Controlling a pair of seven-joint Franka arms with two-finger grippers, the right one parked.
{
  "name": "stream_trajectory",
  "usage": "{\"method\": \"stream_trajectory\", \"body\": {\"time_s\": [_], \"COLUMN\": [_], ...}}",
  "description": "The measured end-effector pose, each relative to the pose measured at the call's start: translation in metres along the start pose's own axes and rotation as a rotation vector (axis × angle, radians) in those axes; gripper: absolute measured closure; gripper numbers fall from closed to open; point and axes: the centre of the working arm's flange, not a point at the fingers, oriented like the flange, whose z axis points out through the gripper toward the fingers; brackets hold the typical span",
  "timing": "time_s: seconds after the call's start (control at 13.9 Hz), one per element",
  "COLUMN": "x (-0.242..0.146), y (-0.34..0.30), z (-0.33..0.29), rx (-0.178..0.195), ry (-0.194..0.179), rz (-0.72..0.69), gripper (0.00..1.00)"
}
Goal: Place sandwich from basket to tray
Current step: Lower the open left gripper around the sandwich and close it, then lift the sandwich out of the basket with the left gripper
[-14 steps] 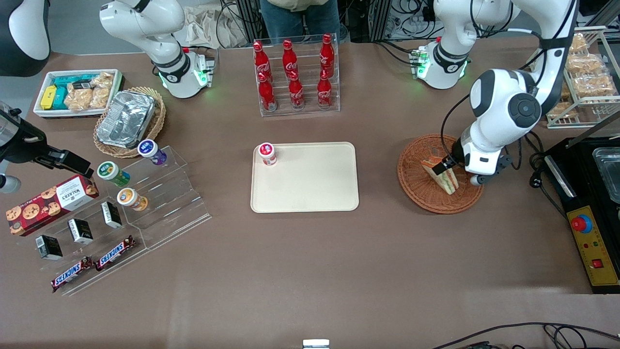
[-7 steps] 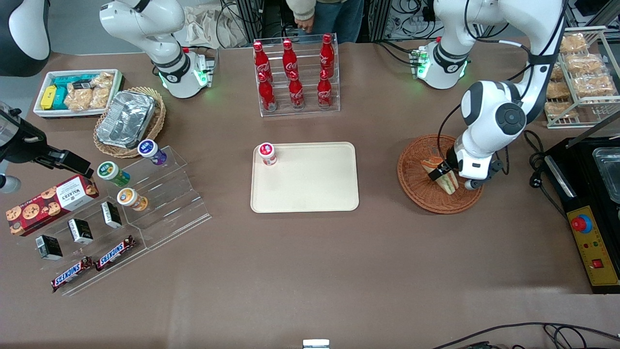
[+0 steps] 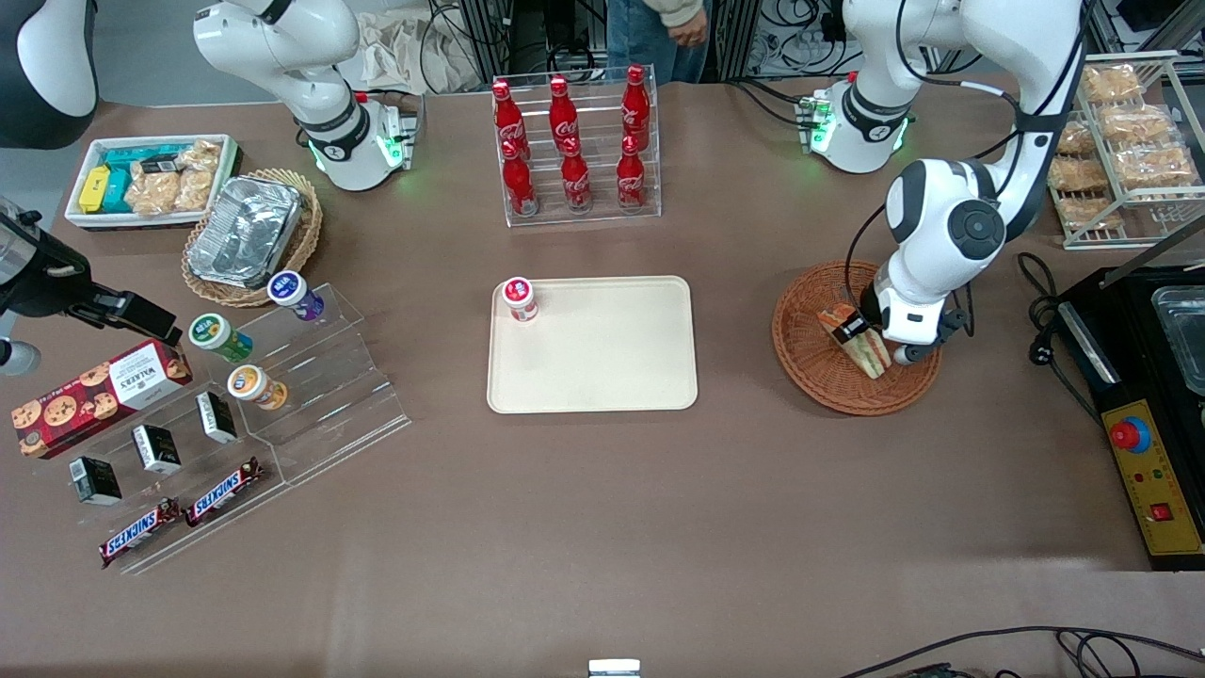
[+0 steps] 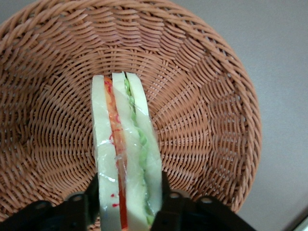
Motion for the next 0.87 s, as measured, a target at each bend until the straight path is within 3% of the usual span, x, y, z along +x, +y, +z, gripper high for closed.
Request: {"method": "stream_trajectory", "body": {"time_s": [0.14, 0.43, 0.58, 0.87], "x": [0.003, 0.020, 0.030, 0.037], "y": [0.006, 0.042, 0.056, 0.073], "z": [-0.012, -0.093, -0.138, -0.214], "rx": [0.007, 0.068, 0.073, 0.071], "ry": [-0.016, -0.092, -0.100, -0.093], "rz": [0.004, 0.044, 0.054, 0.075], "gripper": [0.66, 0.74, 0.81, 0.81]}}
